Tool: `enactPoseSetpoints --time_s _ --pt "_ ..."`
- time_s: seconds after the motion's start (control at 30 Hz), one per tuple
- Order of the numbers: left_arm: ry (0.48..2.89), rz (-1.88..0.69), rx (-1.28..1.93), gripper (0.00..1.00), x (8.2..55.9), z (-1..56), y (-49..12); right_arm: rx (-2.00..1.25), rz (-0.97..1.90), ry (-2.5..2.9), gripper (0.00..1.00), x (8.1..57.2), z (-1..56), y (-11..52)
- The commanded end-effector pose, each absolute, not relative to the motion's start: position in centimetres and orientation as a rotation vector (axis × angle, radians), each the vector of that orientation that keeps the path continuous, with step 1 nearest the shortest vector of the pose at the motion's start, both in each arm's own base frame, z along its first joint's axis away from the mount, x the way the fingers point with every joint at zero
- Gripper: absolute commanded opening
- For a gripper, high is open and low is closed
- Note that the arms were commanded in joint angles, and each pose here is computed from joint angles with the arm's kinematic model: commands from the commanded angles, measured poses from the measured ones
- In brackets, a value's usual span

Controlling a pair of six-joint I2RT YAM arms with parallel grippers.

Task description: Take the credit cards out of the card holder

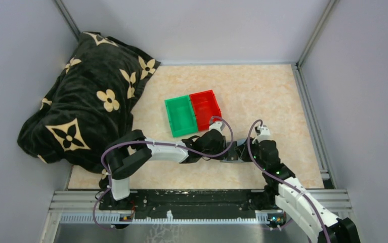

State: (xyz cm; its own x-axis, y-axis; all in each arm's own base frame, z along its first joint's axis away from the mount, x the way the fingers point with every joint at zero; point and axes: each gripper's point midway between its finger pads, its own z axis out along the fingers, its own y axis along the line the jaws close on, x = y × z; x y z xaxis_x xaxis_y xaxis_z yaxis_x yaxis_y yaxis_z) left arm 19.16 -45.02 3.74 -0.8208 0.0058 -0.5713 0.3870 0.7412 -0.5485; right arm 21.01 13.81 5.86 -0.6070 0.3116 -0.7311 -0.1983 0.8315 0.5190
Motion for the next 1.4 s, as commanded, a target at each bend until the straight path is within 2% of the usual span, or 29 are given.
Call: enactPoseSetpoints --time_s 0.0,0.27,0.33,0.43,1.37 --pt "2.406 -0.954 0.311 0.29 18.4 2.7 -45.9 -0.205 1.174 2.110 0.16 15.9 8.1 19.8" --pt "2.375 -0.961 0.300 0.29 18.9 3.9 -45.9 -0.240 1.231 2.107 0.16 15.3 8.3 20.4" --pt "2.368 -0.966 0.295 0.29 18.9 4.3 -45.9 -0.233 1.214 2.135 0.12 15.3 7.8 20.2" --pt "2.359 -0.961 0.289 0.29 19.2 4.5 -45.7 -0.223 1.196 2.151 0.00 15.3 7.4 20.0" --pt "2.387 -0.924 0.233 0.30 19.6 3.4 -43.2 -0.119 0.950 2.079 0.00 19.1 11.8 17.8"
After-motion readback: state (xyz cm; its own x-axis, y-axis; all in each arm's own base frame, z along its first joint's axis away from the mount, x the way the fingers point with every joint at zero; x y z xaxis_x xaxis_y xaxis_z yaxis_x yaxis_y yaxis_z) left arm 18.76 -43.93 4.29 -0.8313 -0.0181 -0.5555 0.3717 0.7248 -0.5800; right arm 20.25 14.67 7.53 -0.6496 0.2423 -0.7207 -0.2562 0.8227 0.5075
